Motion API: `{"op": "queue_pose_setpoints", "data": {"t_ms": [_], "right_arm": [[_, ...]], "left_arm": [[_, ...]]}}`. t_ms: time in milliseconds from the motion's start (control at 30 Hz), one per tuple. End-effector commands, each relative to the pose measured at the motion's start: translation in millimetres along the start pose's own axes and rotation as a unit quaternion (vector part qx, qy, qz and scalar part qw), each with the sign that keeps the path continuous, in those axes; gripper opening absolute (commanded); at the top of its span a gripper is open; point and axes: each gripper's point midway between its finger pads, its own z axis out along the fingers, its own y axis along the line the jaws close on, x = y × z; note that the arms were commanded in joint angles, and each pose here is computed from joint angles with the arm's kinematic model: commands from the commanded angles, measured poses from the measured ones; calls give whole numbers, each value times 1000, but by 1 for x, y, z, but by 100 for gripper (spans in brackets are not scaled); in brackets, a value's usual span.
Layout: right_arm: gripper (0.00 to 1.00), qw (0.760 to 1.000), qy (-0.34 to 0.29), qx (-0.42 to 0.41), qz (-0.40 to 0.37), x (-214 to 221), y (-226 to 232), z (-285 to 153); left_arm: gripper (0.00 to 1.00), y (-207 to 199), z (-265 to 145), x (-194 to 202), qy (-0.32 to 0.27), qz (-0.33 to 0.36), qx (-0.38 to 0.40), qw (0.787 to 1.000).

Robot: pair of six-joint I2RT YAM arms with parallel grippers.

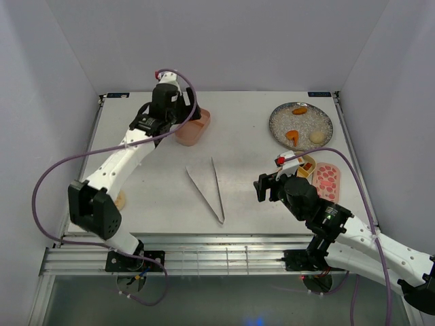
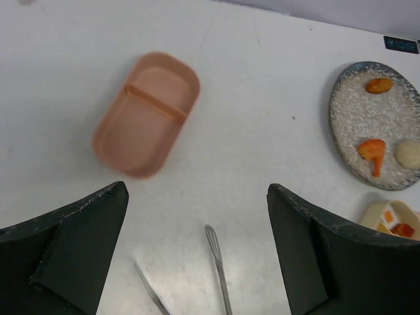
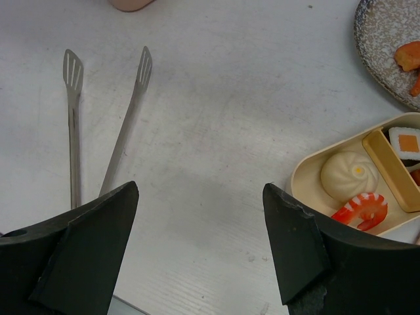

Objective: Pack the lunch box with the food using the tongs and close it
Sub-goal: Move the packing box to the center of the board.

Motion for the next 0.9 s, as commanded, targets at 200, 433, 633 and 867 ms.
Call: {"op": "queue_pose_setpoints", "data": {"t_ms": [200,433,633,867], "right_arm": [[82,1000,-13,3,1,-4,0,1],[82,1000,-10,9,-1,-1,-2,3],[85,997,30,-65,-11,8,30,11],[95,984,129,-120,-37,46,89,40]], "left_arm": [[96,-4,-61,111,127,-109,-73,983],[98,-20,-76,131,148,-135,-49,978],[98,-27,-83,120,147,-102,-10,984],[98,27,-58,86,149,-137,2,979]]}}
